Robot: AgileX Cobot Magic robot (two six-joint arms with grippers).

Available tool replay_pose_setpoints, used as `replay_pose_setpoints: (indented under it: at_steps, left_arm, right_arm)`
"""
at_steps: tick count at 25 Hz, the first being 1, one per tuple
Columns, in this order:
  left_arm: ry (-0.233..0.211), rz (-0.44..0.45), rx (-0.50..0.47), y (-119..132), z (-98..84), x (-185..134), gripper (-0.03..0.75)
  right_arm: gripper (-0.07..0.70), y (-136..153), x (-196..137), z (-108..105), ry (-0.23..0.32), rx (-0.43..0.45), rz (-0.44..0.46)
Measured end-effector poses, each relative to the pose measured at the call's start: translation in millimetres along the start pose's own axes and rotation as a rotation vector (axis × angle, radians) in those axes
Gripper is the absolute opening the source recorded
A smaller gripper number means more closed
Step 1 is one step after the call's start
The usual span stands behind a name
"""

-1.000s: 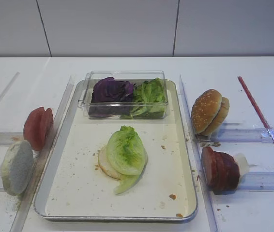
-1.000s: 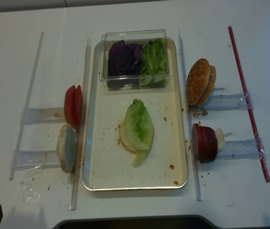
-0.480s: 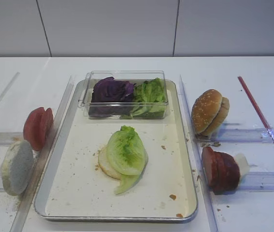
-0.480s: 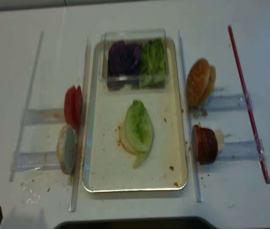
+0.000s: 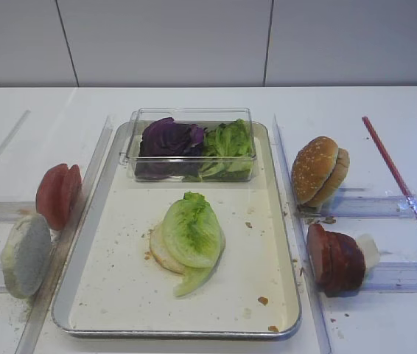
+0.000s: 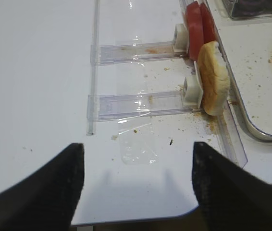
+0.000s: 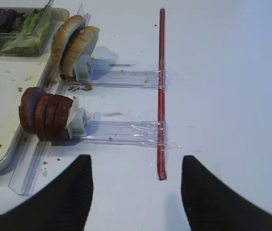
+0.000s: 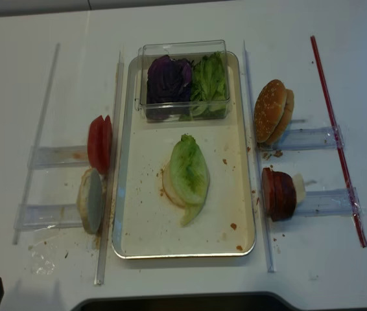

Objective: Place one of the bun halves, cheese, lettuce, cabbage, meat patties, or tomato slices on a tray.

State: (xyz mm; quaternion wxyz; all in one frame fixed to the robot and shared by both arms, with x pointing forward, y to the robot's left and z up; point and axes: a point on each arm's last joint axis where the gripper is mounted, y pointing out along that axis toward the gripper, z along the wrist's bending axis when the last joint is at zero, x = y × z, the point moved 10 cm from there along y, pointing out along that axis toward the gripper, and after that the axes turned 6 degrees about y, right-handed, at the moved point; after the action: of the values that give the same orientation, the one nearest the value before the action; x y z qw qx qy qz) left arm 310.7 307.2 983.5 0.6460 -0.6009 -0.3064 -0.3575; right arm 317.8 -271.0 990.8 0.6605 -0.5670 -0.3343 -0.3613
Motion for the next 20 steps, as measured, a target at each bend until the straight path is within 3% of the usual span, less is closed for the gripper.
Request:
replay_pose_setpoints:
  at_steps: [20]
  left_arm:
    - [0.000,0.000,0.000,0.0,0.0,0.0,0.439]
  right_arm:
    - [0.417,0.0,0.0,0.0,0.000,0.000,0.000]
